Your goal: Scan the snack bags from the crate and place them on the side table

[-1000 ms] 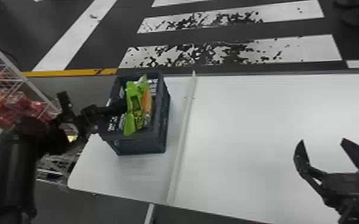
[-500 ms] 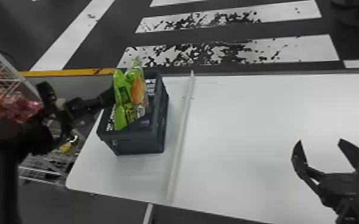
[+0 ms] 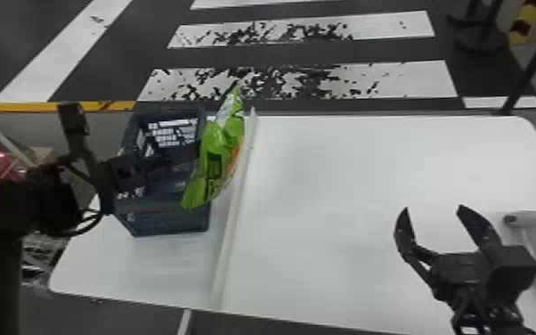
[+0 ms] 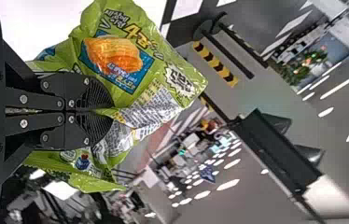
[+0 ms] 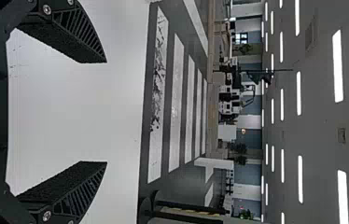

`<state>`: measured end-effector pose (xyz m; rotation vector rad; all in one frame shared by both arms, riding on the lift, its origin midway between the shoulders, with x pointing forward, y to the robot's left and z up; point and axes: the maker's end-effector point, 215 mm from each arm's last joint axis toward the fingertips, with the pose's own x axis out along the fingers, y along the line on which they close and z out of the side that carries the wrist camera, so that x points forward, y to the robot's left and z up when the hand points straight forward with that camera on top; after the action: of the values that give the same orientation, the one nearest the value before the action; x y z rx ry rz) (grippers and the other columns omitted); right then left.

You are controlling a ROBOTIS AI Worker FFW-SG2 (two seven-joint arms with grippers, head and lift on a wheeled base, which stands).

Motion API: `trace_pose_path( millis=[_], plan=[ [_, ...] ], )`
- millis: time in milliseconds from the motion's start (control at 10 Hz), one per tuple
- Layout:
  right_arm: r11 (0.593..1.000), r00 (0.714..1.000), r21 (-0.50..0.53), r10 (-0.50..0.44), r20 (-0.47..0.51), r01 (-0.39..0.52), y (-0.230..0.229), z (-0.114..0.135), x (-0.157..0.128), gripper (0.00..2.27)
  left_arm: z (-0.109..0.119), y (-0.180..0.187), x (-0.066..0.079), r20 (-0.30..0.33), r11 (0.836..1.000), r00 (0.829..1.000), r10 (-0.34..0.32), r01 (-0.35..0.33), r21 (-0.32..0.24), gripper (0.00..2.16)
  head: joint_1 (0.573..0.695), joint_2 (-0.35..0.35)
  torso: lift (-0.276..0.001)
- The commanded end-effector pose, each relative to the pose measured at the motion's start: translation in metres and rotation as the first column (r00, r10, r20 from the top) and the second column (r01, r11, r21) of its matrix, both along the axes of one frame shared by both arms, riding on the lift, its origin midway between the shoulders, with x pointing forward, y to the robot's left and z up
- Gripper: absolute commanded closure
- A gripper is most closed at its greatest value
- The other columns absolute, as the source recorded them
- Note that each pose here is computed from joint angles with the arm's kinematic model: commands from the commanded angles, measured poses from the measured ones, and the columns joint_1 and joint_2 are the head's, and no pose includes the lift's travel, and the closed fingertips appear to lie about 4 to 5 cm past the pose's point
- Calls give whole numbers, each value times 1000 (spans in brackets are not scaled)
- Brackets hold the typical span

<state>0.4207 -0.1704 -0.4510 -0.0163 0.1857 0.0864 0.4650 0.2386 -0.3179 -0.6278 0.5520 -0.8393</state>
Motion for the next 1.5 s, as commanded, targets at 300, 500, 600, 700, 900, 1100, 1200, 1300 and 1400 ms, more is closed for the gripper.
trace_pose_path(
  millis=[300, 500, 600, 700, 900, 1100, 1200, 1300, 1400],
  plan=[
    [1000, 1000, 0, -15, 8, 15, -7, 6, -2, 107, -72, -136, 1, 74, 927, 976, -204, 168, 335, 2135, 695, -28, -50],
    [1000, 999, 0, -30, 12, 30, -10, 9, -3, 110, -110, -193, 2, 103, 876, 958, -266, 196, 441, 2135, 695, -95, -50],
    [999, 999, -2, -38, 11, 38, -13, 9, -4, 110, -128, -219, -5, 90, 852, 950, -299, 224, 473, 2138, 695, -136, -50],
    [999, 999, -4, -48, 12, 48, -17, 10, -5, 110, -145, -240, -9, 99, 823, 942, -320, 225, 522, 2138, 695, -175, -50],
    [998, 998, -7, -63, 12, 63, -22, 10, -6, 110, -173, -270, -20, 94, 801, 937, -337, 233, 551, 1902, 695, -231, -50],
    [998, 998, -3, -66, 11, 66, -23, 10, -6, 110, -182, -275, -21, 114, 803, 942, -317, 202, 561, -2, 695, -282, -50],
    [998, 998, -3, -66, 14, 66, -23, 11, -6, 110, -181, -272, -19, 126, 809, 945, -300, 182, 559, -2, 695, -287, -50],
    [998, 997, 1, -69, 16, 69, -23, 11, -6, 110, -181, -262, -17, 137, 820, 952, -272, 155, 551, 26, 695, -290, -50],
    [998, 997, 1, -69, 16, 69, -23, 11, -6, 110, -180, -253, -14, 142, 828, 959, -246, 131, 546, 33, 695, -286, -50]
  ],
)
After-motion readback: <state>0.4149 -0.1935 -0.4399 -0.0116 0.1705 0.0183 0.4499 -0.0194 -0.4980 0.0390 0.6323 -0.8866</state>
